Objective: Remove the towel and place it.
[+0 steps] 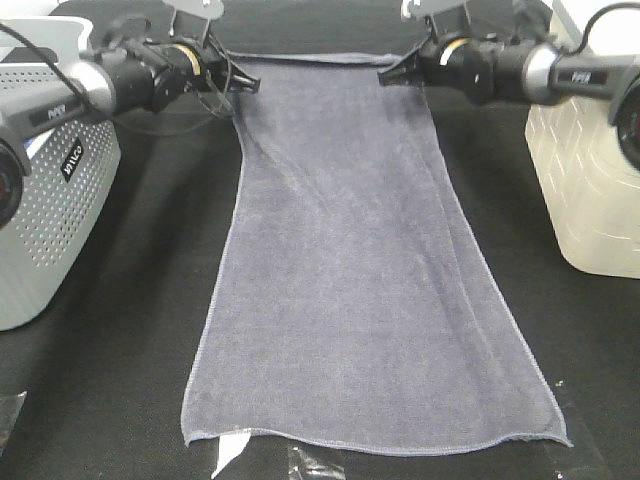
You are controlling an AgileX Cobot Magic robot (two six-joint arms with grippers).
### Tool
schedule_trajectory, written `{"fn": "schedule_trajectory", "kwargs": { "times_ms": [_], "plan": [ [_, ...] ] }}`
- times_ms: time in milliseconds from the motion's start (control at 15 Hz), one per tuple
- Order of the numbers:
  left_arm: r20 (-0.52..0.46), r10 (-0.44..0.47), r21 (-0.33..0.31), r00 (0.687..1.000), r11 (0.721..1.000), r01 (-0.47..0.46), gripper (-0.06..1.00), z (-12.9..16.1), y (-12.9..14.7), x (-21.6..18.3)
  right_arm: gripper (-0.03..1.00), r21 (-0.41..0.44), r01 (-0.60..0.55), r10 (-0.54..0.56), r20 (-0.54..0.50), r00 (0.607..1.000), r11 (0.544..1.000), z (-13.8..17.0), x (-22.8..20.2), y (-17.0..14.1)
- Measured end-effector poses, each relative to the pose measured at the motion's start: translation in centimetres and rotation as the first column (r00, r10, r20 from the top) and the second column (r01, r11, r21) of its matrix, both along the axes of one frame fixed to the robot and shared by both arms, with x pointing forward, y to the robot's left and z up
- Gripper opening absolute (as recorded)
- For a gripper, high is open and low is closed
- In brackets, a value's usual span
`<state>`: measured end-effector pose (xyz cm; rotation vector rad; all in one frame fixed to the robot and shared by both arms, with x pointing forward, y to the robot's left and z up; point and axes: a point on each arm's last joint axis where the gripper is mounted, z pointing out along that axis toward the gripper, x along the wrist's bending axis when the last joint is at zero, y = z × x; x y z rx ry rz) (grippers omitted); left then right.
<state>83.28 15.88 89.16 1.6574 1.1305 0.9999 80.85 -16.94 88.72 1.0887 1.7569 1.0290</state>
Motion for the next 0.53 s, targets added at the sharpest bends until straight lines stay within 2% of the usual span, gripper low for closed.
{"fn": "schedule_trajectory", "kwargs": {
  "times_ms": [200, 333, 400, 467, 533],
  "plan": [
    [-0.028, 0.001, -0.031, 1.000, 1.000, -0.002, 0.00, -2.4, -0.1, 0.0, 0.01, -0.005, -0.015, 0.015, 0.024, 1.000, 1.000, -3.2, 0.1, 0.1],
    [-0.066, 0.013, -0.049, 0.998, 0.999, -0.017, 0.03, -3.9, 0.0, -0.1, 0.21, 0.038, 0.001, -0.002, 0.043, 0.999, 0.999, -4.4, 0.1, 0.1],
    [-0.071, 0.016, -0.055, 0.997, 0.998, -0.020, 0.09, -4.0, 0.0, -0.2, 0.34, 0.054, 0.010, -0.013, 0.039, 0.999, 0.998, -4.6, 0.1, 0.0],
    [-0.072, 0.018, -0.062, 0.997, 0.998, -0.022, 0.21, -4.0, 0.0, -0.2, 0.48, 0.063, 0.016, -0.019, 0.037, 0.999, 0.998, -4.8, 0.1, 0.0],
    [-0.072, 0.019, -0.066, 0.997, 0.998, -0.024, 0.36, -4.0, 0.0, -0.2, 0.60, 0.068, 0.018, -0.021, 0.041, 0.999, 0.998, -4.8, 0.1, 0.0]
  ]
}}
